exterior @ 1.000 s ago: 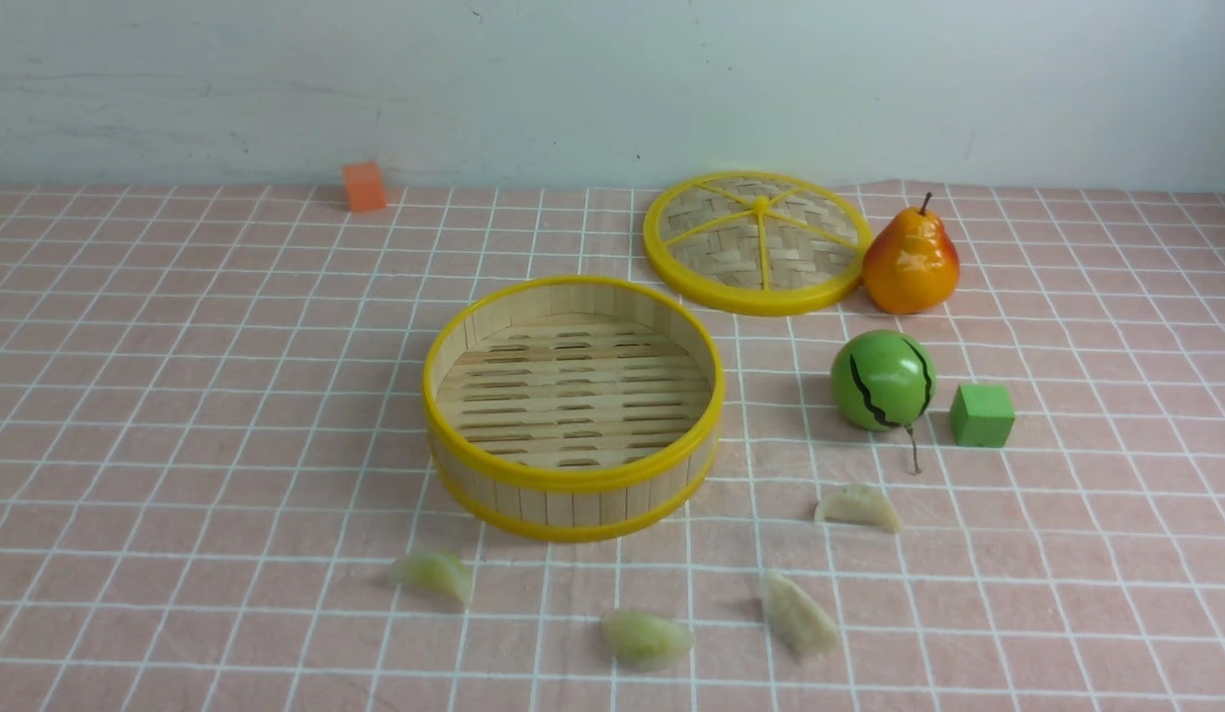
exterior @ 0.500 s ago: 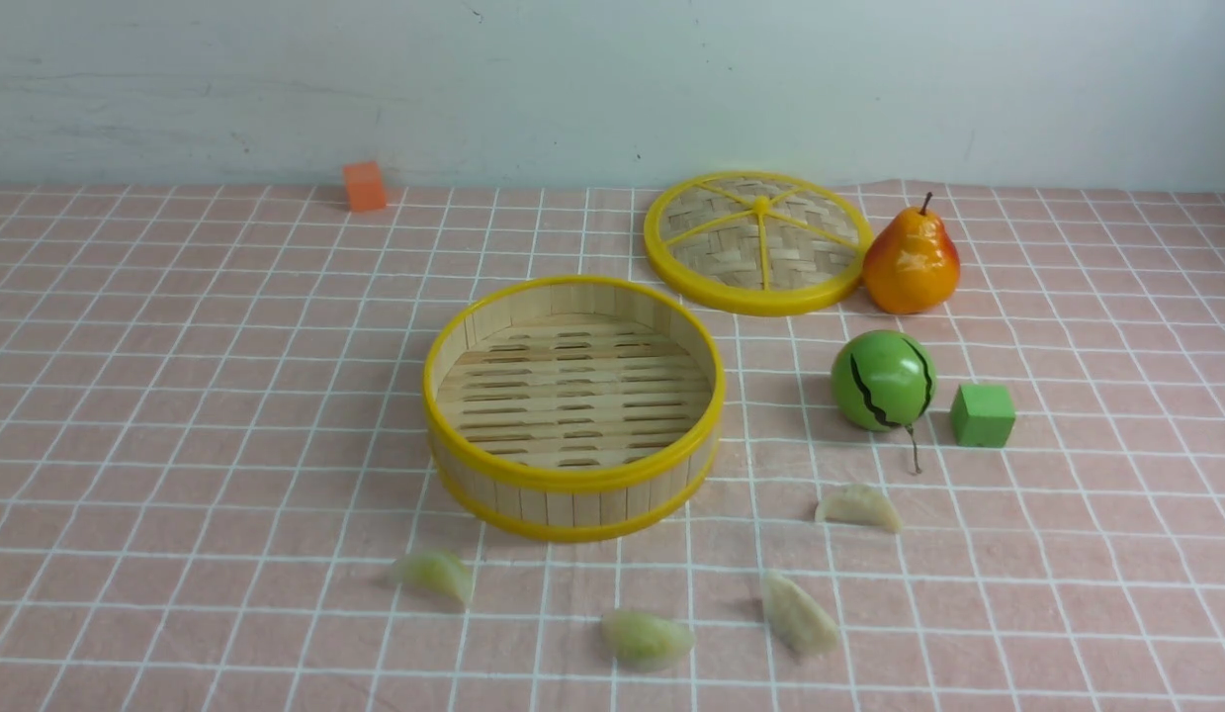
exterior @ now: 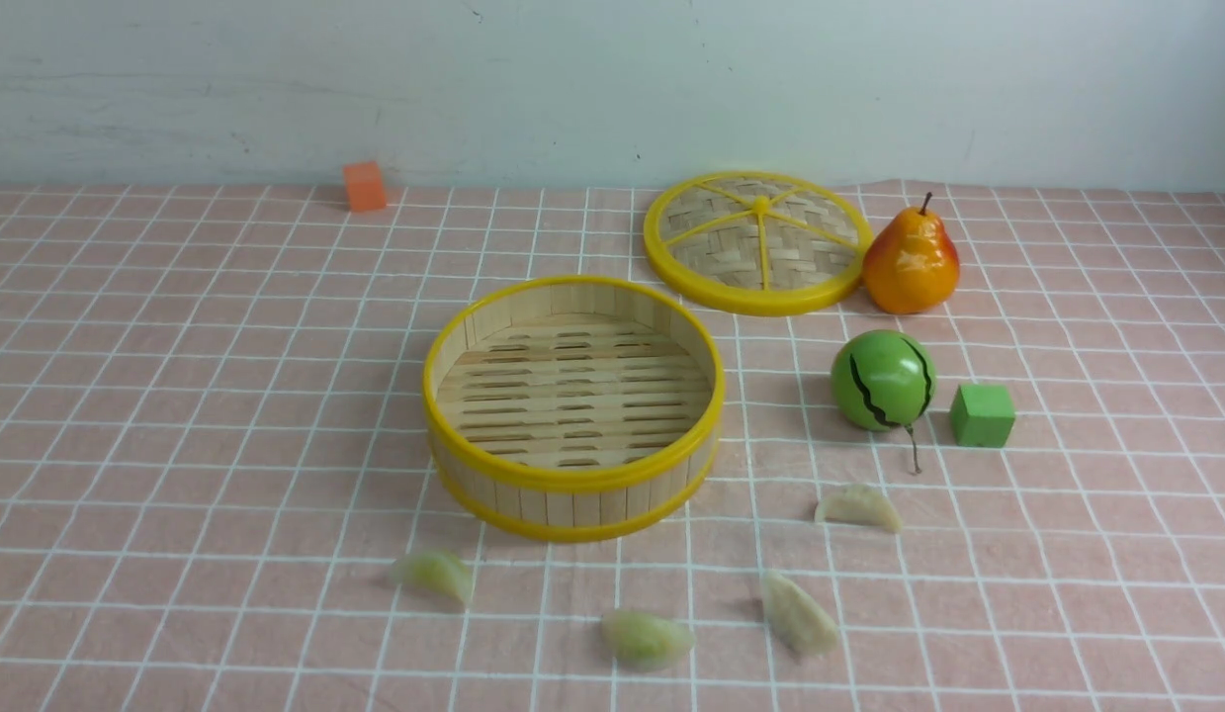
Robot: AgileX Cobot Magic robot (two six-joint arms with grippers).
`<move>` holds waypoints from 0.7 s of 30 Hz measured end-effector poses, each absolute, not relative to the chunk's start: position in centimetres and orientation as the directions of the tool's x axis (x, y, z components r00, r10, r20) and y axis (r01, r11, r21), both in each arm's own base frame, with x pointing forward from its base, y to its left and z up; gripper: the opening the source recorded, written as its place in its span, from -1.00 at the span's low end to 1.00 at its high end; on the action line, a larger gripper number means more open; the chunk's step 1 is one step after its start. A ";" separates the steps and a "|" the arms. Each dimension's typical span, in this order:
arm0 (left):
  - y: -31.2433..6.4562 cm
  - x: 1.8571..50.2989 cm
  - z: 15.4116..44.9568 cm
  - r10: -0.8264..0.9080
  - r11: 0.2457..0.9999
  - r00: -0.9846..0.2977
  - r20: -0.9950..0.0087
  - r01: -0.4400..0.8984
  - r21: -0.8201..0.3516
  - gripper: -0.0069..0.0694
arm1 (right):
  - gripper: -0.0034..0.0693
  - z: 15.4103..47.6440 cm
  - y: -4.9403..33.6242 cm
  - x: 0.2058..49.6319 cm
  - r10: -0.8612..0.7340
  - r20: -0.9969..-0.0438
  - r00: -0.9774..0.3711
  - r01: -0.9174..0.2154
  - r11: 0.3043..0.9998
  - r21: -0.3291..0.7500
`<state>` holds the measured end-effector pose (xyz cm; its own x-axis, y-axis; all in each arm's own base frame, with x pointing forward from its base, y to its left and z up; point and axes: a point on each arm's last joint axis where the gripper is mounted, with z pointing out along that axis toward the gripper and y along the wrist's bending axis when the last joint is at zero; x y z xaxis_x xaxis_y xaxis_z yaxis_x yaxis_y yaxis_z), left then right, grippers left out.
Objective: Put the dumplings into the steamer on the table with the pink tablecloth.
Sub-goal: 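Reach for and grasp a dumpling on the table with the left gripper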
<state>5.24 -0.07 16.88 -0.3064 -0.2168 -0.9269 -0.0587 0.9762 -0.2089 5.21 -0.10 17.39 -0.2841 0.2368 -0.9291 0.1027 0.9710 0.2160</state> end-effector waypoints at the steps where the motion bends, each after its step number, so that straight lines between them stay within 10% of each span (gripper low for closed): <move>1: -0.1 5.2 16.9 -0.217 0.976 -0.305 -0.927 -0.058 -0.209 -0.20 | -0.25 17.4 -0.1 5.2 0.237 -0.929 -0.284 0.103 0.971 0.216; 5: -0.5 5.4 17.3 -0.423 0.905 -0.257 -0.869 -0.065 -0.421 -0.20 | -0.25 17.4 0.0 5.2 0.259 -0.924 -0.282 0.105 0.965 0.239; 9: -1.5 5.4 17.9 -0.852 0.494 -0.247 -0.461 -0.087 -0.865 -0.20 | -0.25 17.5 0.5 5.2 0.489 -0.830 -0.270 0.115 0.872 0.476; 12: -1.9 5.3 18.1 -0.928 0.298 -0.262 -0.264 -0.101 -0.949 -0.20 | -0.25 17.5 1.2 5.2 0.709 -0.651 -0.270 0.130 0.697 0.705; 17: -2.0 5.3 18.3 -0.943 0.237 -0.265 -0.203 -0.102 -0.966 -0.20 | -0.25 17.7 2.0 5.2 0.898 -0.345 -0.272 0.149 0.393 0.907; 21: -2.4 5.2 18.3 -0.945 0.170 -0.301 -0.128 -0.116 -0.979 -0.20 | -0.25 17.8 2.1 5.2 0.912 -0.306 -0.274 0.150 0.354 0.923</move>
